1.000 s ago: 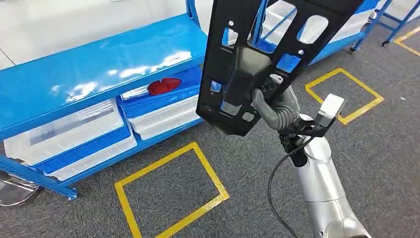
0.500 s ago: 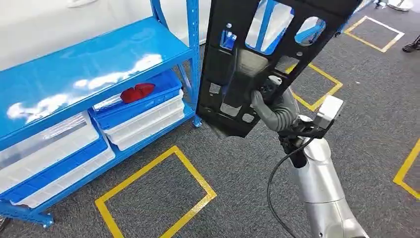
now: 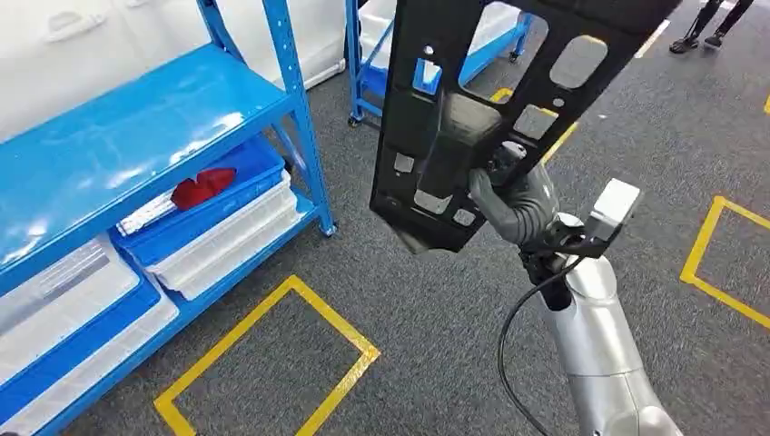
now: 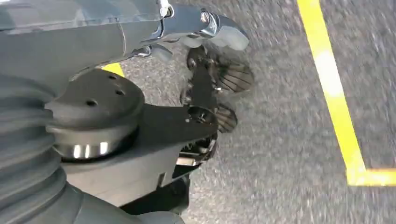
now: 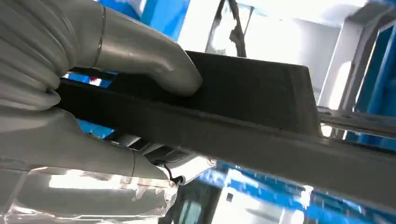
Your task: Take the parts from the cabinet and place them on the table.
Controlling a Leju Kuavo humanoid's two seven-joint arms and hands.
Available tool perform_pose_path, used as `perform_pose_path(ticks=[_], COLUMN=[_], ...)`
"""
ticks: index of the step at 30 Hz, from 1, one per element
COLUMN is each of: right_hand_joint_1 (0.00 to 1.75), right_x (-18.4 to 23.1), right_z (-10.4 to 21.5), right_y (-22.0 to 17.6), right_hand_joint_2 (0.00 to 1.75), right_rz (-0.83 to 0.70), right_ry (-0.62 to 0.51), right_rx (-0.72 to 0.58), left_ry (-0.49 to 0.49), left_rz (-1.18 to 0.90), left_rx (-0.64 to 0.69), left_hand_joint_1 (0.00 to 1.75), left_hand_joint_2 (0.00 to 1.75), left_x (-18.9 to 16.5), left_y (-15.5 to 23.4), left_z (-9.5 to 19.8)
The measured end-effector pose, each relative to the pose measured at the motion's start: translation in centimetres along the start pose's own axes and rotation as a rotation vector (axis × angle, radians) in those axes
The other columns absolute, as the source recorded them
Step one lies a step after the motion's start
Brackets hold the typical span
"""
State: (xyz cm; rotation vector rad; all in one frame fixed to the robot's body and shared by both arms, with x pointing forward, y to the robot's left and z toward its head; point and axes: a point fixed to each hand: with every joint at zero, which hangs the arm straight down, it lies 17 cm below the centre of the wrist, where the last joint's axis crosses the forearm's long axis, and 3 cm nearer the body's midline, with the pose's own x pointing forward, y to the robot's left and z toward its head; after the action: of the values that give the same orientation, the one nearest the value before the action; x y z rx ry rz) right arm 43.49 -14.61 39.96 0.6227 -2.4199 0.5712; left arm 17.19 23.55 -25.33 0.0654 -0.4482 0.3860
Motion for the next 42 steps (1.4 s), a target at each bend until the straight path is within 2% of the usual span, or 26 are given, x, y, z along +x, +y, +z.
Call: perform_pose_path(ticks=[10, 16, 23, 29, 42], right_hand_joint_1=[1.75, 1.75, 1.75, 1.75, 1.75], right_x=[0.6, 1.3, 1.5, 2.4, 2.0], right_z=[0.4, 2.2, 3.2, 3.6, 4.0], right_y=[0.1, -1.1, -1.9, -2.9, -4.0], right_hand_joint_2=[1.75, 1.75, 1.75, 1.75, 1.75], right_rz=[0.029, 0.071, 0.044, 0.012, -0.001], right_ry=[-0.01, -0.001, -0.017, -0.057, -0.045], right_rx=[-0.005, -0.017, -0.052, -0.09, -0.149], left_ry=[0.009, 0.005, -0.034, -0.04, -0.016], left_rz=[-0.008, -0.029, -0.034, -0.01, 0.003], left_rx=[0.017, 0.005, -0.048, -0.037, 0.007], left_hand_joint_1=[0.0, 0.0, 0.0, 0.0, 0.0], left_hand_joint_2=[1.75, 1.75, 1.75, 1.75, 1.75], left_x=[0.0, 0.5, 1.9, 2.1, 0.1], left_y=[0.6, -0.1, -1.8, -1.6, 0.2], left_z=[-0.1, -0.2, -0.1, -0.1, 0.0])
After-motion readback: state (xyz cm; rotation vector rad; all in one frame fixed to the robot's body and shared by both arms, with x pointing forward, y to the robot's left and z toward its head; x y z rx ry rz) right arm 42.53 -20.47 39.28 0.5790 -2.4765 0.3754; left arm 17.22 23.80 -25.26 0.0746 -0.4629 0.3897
